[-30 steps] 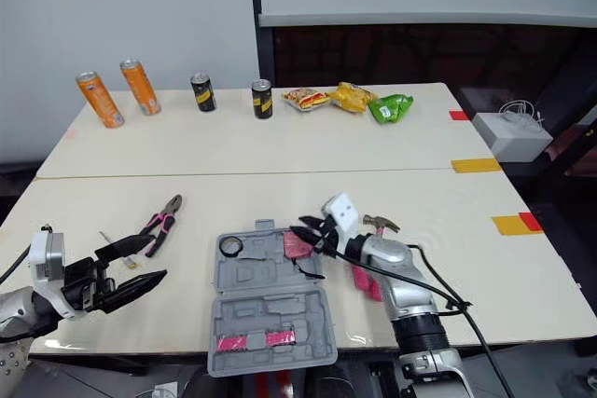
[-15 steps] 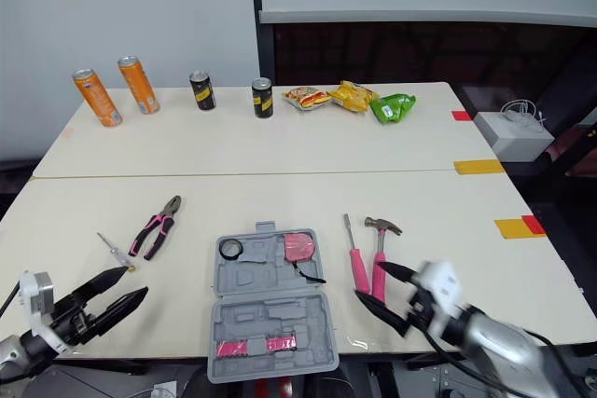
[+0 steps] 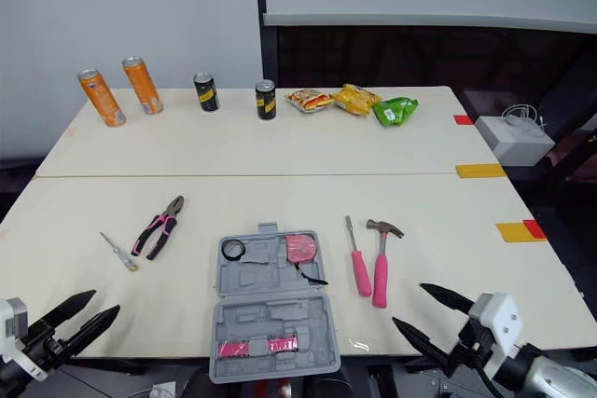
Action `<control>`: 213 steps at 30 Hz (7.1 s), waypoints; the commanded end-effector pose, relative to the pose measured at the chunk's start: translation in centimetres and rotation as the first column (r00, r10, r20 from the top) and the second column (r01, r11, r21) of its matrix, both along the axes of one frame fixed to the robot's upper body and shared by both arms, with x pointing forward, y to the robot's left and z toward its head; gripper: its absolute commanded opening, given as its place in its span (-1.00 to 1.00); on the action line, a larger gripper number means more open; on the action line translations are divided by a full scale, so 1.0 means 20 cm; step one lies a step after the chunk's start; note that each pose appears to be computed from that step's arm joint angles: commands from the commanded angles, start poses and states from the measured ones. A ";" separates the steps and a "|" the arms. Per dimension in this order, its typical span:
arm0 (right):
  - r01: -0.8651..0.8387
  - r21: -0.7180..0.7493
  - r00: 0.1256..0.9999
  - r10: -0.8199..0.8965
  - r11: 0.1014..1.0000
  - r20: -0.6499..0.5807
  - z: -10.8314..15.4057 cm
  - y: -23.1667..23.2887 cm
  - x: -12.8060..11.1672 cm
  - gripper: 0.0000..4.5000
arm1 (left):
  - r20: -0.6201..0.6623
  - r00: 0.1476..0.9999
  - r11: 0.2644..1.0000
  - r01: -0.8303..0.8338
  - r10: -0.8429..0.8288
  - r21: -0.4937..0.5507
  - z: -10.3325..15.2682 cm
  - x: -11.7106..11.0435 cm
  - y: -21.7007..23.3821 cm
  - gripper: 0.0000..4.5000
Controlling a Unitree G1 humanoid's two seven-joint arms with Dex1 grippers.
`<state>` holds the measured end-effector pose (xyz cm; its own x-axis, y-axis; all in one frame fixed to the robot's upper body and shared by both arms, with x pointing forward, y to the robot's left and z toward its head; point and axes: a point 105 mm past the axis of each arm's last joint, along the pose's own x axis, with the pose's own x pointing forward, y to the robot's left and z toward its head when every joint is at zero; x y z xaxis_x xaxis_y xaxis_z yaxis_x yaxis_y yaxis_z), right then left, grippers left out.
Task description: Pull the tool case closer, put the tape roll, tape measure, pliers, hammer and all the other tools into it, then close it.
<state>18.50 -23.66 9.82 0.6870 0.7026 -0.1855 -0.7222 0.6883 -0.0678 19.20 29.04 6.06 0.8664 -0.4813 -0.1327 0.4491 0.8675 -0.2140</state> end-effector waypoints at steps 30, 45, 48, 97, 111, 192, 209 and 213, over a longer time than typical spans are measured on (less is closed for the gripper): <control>-0.432 0.012 0.873 0.415 0.902 0.255 0.50 0.49 0.20 0.99 | -0.405 0.885 0.896 -0.032 0.231 0.443 0.19 0.88 -0.15 1.00; -0.410 0.015 0.884 0.393 0.912 0.255 0.51 0.48 0.18 0.99 | -0.413 0.856 0.898 -0.121 0.311 0.423 0.03 1.01 -0.29 1.00; -0.408 0.015 0.884 0.391 0.913 0.255 0.51 0.48 0.18 0.99 | -0.422 0.850 0.898 -0.125 0.316 0.421 0.02 1.02 -0.30 1.00; -0.433 -0.163 0.899 0.438 0.886 -0.005 0.35 0.65 0.19 1.00 | -0.389 0.642 0.374 0.731 -0.661 0.571 0.48 0.38 -0.47 0.06; -0.483 -0.349 0.875 0.458 0.803 -0.157 0.36 1.10 0.48 1.00 | -0.409 0.469 0.126 0.764 -0.783 0.633 0.60 0.56 -0.84 0.06; -0.524 -0.530 0.850 0.450 0.667 -0.275 0.17 0.78 0.50 -0.57 | 0.153 0.734 0.750 0.646 -0.662 0.145 0.48 0.07 -0.26 1.00; -0.573 -0.618 0.811 0.483 0.539 -0.331 -0.01 0.97 0.58 -0.57 | 0.144 0.750 0.763 0.625 -0.645 0.164 0.44 0.08 -0.24 1.00; -0.571 -0.613 0.813 0.481 0.546 -0.328 -0.02 1.00 0.59 -0.57 | 0.141 0.756 0.768 0.618 -0.639 0.166 0.43 0.07 -0.23 1.00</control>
